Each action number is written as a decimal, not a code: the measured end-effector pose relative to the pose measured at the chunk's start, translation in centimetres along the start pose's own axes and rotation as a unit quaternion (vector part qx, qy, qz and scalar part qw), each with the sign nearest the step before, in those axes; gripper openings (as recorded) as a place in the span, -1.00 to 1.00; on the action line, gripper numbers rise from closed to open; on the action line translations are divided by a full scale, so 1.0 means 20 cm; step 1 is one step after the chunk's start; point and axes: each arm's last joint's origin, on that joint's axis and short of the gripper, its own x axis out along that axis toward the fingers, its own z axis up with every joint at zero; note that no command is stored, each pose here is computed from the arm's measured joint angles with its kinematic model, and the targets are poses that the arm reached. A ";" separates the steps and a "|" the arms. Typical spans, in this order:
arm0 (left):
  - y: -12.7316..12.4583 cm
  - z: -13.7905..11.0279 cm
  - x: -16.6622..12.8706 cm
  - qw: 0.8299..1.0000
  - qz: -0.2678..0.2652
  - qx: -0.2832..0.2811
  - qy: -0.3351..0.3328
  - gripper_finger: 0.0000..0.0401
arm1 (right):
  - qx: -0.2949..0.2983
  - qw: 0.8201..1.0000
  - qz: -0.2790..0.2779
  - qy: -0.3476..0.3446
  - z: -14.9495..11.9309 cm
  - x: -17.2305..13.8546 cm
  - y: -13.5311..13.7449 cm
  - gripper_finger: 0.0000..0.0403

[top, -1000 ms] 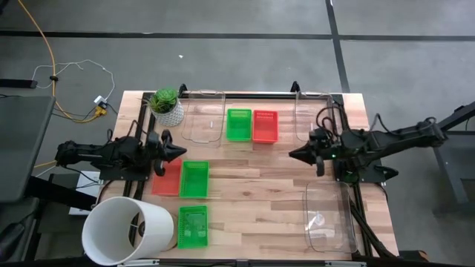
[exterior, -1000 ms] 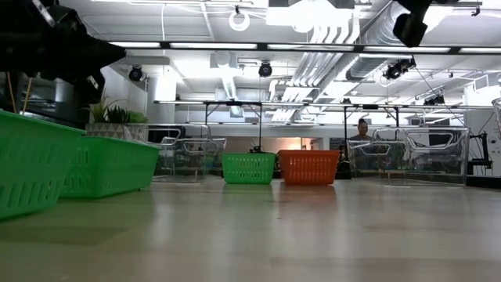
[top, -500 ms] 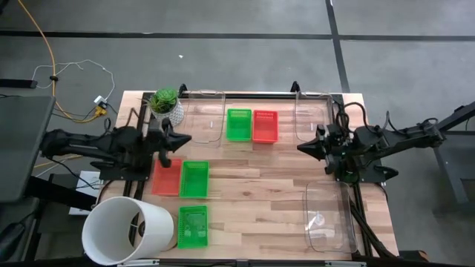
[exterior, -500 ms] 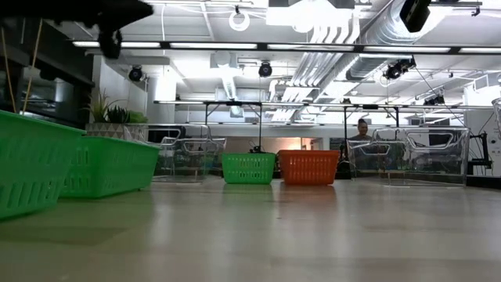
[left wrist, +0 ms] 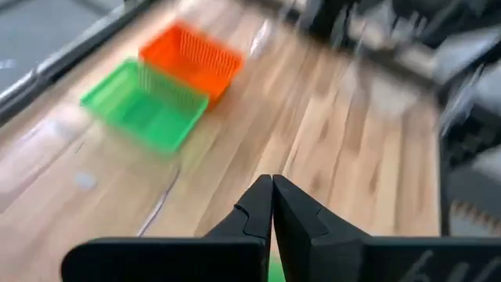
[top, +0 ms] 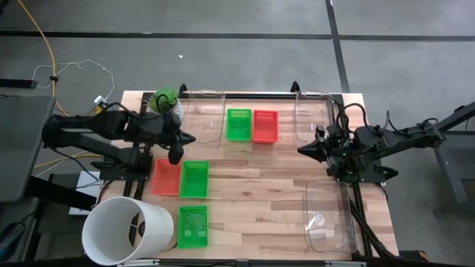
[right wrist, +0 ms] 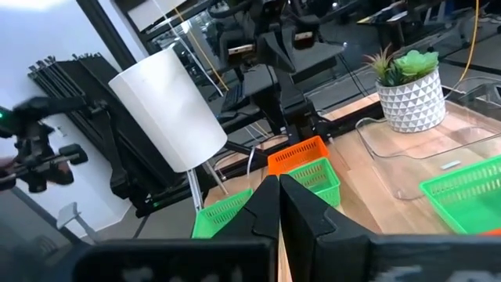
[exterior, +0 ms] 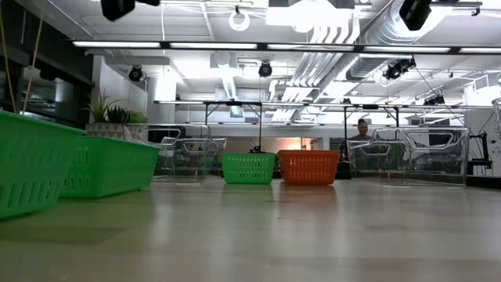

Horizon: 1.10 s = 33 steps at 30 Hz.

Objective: Stack baskets by color
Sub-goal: Stack the bottom orange bin on the top orange bins

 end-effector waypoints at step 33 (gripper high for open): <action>0.07 -0.54 0.21 0.833 0.318 -0.333 0.306 0.06 | -0.031 0.998 -0.020 0.049 -0.05 0.00 -0.02 -1.00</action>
